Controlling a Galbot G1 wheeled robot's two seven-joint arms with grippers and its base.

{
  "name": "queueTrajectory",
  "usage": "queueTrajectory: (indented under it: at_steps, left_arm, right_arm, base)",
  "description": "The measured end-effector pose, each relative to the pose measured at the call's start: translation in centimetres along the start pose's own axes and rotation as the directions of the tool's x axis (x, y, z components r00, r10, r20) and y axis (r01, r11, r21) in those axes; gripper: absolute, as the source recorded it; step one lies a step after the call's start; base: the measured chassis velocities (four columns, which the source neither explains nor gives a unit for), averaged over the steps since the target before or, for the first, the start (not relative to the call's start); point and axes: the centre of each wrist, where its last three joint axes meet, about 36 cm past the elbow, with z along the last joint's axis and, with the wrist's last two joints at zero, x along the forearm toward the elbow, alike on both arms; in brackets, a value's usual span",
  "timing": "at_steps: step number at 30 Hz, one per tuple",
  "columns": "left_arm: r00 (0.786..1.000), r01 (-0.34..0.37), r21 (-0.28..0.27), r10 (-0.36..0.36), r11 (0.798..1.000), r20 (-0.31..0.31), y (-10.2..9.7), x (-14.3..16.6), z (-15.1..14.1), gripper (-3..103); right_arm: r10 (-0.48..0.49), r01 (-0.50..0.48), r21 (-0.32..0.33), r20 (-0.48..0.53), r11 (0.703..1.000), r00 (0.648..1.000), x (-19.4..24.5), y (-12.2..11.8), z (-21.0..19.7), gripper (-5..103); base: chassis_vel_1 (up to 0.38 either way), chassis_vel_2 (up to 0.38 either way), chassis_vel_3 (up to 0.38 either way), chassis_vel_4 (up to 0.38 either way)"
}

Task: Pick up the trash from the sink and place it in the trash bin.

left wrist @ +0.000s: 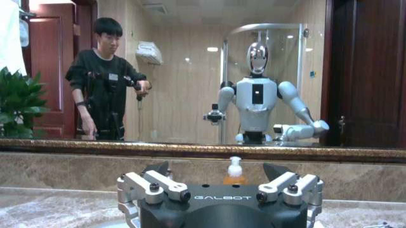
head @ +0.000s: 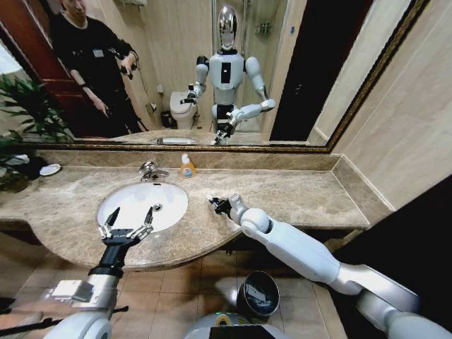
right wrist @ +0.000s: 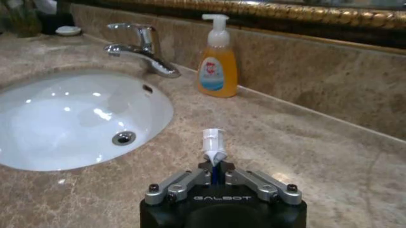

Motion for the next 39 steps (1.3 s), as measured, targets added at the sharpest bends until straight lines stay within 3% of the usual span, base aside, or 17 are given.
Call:
queueTrajectory:
  at_steps: [5,10,13,14,17,18,20,21,23,24,27,28,31,34,39]
  left_arm:
    - [1.0,0.0,0.0,0.0,1.0,0.0,0.0,0.0,0.0,100]
    - [1.0,0.0,0.0,0.0,1.0,0.0,0.0,0.0,0.0,100]
    - [1.0,0.0,0.0,0.0,1.0,0.0,0.0,0.0,0.0,100]
    - [1.0,0.0,0.0,0.0,1.0,0.0,0.0,0.0,0.0,100]
    - [1.0,0.0,0.0,0.0,1.0,0.0,0.0,0.0,0.0,100]
    - [1.0,0.0,0.0,0.0,1.0,0.0,0.0,0.0,0.0,100]
    - [1.0,0.0,0.0,0.0,1.0,0.0,0.0,0.0,0.0,100]
    - [1.0,0.0,0.0,0.0,1.0,0.0,0.0,0.0,0.0,100]
    - [1.0,0.0,0.0,0.0,1.0,0.0,0.0,0.0,0.0,100]
    - [1.0,0.0,0.0,0.0,1.0,0.0,0.0,0.0,0.0,100]
    - [1.0,0.0,0.0,0.0,1.0,0.0,0.0,0.0,0.0,100]
    - [1.0,0.0,0.0,0.0,1.0,0.0,0.0,0.0,0.0,100]
    - [1.0,0.0,0.0,0.0,1.0,0.0,0.0,0.0,0.0,100]
    - [1.0,0.0,0.0,0.0,1.0,0.0,0.0,0.0,0.0,100]
    - [1.0,0.0,0.0,0.0,1.0,0.0,0.0,0.0,0.0,100]
  right_arm:
    - [0.013,-0.013,-0.003,0.032,1.0,0.999,1.5,-1.1,-0.4,2]
    - [0.005,-0.004,-0.004,0.109,1.0,0.994,5.7,-4.0,-1.1,0]
    - [-0.058,0.055,0.021,0.175,0.998,0.983,10.5,-7.5,0.2,0]
    - [-0.058,0.055,0.021,0.175,0.998,0.983,10.5,-7.5,0.2,0]
    - [-0.155,0.148,0.049,0.247,0.988,0.956,12.6,-11.7,2.6,0]
    - [-0.155,0.148,0.049,0.247,0.988,0.956,12.6,-11.7,2.6,0]
    - [-0.269,0.27,0.041,0.314,0.962,0.91,13.2,-14.6,3.8,0]
    - [-0.269,0.27,0.041,0.314,0.962,0.91,13.2,-14.6,3.8,0]
    - [-0.407,0.418,0.048,0.353,0.907,0.842,14.4,-18.3,5.2,0]
    - [-0.407,0.418,0.048,0.353,0.907,0.842,14.4,-18.3,5.2,0]
    - [-0.532,0.556,0.038,0.354,0.83,0.77,17.7,-23.4,7.4,0]
    - [-0.532,0.556,0.038,0.354,0.83,0.77,17.7,-23.4,7.4,0]
    - [-0.576,0.624,-0.04,0.343,0.78,0.742,20.4,-26.5,10.8,0]
    - [-0.577,0.626,-0.081,0.311,0.776,0.755,21.4,-27.5,13.9,0]
    - [-0.581,0.638,-0.158,0.293,0.754,0.759,22.9,-26.5,20.1,0]
  base:
    - [0.0,0.0,0.0,0.0]
    - [0.0,0.0,0.0,0.0]
    - [0.0,0.0,0.0,0.0]
    - [0.0,0.0,0.0,0.0]
    - [0.0,0.0,0.0,0.0]
    - [0.0,0.0,0.0,0.0]
    - [0.0,0.0,0.0,0.0]
    - [0.0,0.0,0.0,0.0]
    - [0.0,0.0,0.0,0.0]
    - [0.0,0.0,0.0,0.0]
    - [0.0,0.0,0.0,0.0]
    - [0.0,0.0,0.0,0.0]
    - [0.0,0.0,0.0,0.0]
    - [0.0,0.0,0.0,0.0]
    - [0.0,0.0,0.0,0.0]
